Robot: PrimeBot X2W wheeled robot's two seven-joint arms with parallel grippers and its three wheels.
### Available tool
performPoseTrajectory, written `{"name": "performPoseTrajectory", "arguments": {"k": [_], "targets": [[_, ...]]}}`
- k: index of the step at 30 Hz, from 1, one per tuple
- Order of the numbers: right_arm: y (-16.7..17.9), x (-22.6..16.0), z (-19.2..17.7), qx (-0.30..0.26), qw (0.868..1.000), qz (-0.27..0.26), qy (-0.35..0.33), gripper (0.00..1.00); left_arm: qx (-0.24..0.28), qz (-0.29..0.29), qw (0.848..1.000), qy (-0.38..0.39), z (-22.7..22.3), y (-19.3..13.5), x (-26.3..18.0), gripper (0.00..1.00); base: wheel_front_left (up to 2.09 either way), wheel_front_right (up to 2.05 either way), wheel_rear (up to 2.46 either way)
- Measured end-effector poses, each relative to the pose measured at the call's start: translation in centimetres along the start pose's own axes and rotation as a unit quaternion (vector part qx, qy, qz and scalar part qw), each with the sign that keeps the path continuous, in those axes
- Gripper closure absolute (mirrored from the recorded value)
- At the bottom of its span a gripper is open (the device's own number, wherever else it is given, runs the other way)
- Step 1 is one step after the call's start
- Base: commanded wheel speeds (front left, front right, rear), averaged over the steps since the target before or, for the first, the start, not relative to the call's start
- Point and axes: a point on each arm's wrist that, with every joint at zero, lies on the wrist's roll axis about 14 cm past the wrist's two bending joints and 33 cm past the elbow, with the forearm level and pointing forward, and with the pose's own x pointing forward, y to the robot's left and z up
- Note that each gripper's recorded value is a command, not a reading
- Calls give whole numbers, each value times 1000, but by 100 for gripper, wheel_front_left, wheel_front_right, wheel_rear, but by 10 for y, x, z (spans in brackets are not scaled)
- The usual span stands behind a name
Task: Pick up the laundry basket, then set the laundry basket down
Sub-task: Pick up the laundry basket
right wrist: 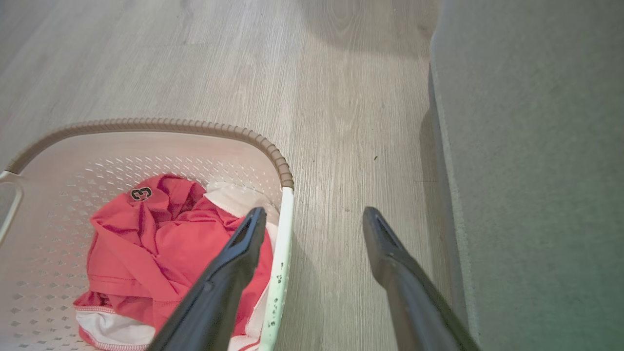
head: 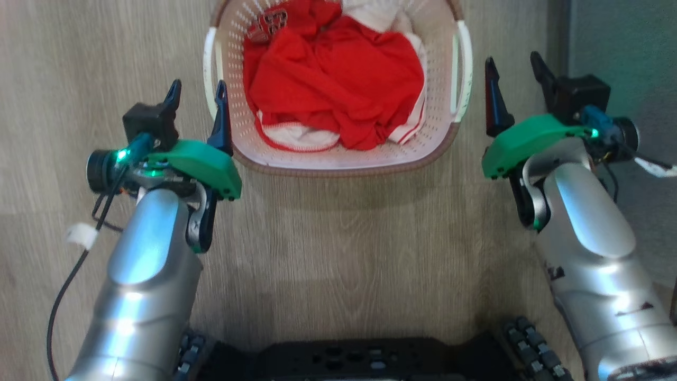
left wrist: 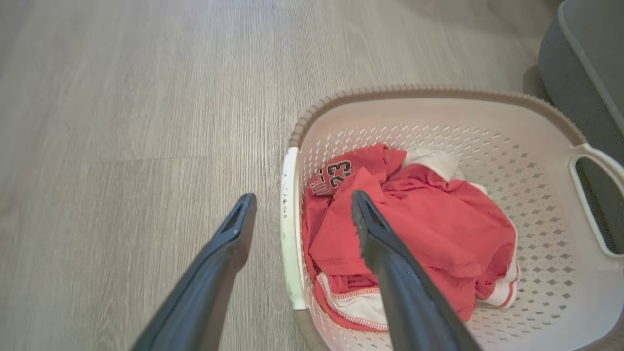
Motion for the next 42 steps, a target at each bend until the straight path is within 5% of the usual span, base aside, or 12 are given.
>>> {"name": "performPoseTrajectory", "arguments": {"k": [17, 29, 35, 39, 41, 42], "targets": [[-3, 41, -69, 25, 997, 12, 68, 0, 21, 0, 993, 112, -77, 15, 45, 0, 0, 0, 0], [3, 57, -97, 45, 994, 21, 97, 0, 23, 2, 992, 125, -86, 21, 61, 0, 0, 0, 0], [6, 62, -103, 44, 993, 27, 104, 48, 28, -2, 991, 132, -91, 19, 62, 2, 0, 0, 0], [6, 65, -105, 45, 993, 28, 106, 58, 32, -6, 992, 123, -86, 16, 69, 33, 0, 0, 0], [7, 66, -107, 44, 993, 29, 110, 67, 32, -9, 992, 120, -85, 14, 70, 68, 0, 0, 0], [7, 66, -107, 44, 992, 30, 111, 81, 33, -11, 992, 121, -85, 13, 69, 96, 0, 0, 0]]}}
